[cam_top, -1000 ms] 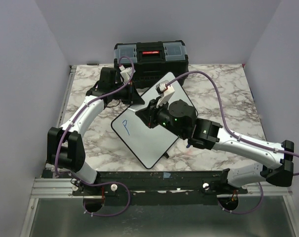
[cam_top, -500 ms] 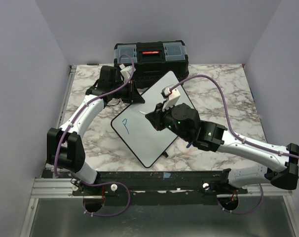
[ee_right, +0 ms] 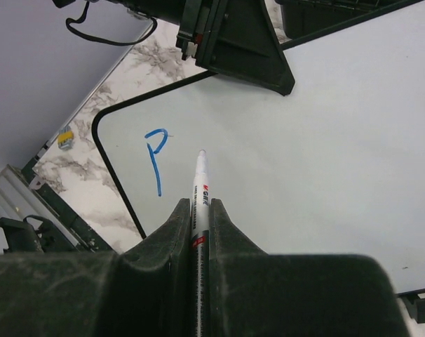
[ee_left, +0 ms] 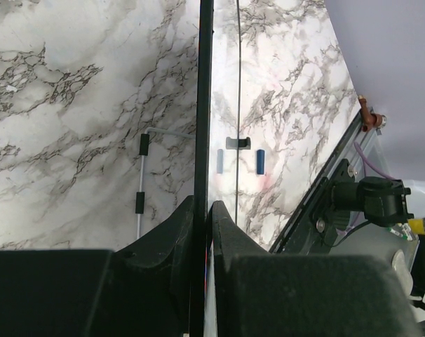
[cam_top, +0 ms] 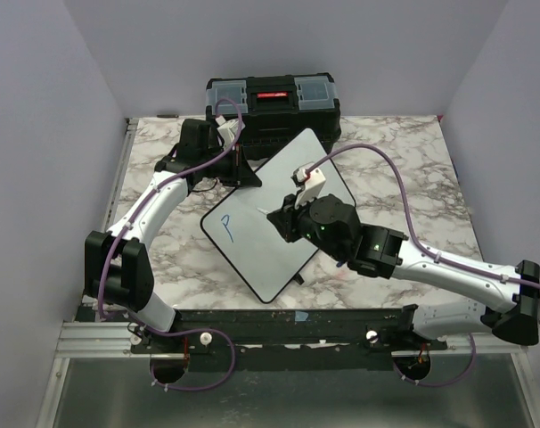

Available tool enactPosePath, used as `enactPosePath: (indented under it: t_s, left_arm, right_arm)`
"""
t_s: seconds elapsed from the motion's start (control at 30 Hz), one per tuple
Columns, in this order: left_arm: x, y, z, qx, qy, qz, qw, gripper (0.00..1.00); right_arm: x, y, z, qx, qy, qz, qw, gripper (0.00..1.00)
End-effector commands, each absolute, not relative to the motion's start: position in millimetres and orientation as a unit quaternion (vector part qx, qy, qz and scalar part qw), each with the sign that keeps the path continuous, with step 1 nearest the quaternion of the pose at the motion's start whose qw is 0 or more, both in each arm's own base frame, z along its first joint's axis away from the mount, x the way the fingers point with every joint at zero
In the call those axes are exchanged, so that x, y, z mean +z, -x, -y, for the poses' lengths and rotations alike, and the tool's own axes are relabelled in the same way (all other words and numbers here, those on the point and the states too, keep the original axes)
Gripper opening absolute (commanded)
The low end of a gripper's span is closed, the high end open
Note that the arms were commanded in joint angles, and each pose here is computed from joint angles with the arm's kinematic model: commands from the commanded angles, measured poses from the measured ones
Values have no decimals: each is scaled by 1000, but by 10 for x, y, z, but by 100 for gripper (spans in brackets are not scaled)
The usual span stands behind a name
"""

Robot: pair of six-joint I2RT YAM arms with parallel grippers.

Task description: Write a sentence on the whiteboard

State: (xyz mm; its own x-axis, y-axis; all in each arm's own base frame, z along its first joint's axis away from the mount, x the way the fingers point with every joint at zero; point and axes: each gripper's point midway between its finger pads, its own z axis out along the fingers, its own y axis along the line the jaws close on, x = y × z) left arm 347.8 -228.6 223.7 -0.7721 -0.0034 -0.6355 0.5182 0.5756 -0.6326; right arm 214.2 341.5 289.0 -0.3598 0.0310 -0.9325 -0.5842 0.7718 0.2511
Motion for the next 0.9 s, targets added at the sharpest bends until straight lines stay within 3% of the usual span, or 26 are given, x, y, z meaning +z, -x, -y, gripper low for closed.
enactPosePath:
  t_s: [0.0,0.87]
  left_arm:
    - [2403,-3675,2229,-411,-167,-821,358,0]
    - [2314,-3683,2209,-404,-167,-824,361,0]
  right_arm:
    - [2879,-2175,-3495,297,190,-772,528,1]
    - [2491,-2235,-3757,308,254,-798,451,1]
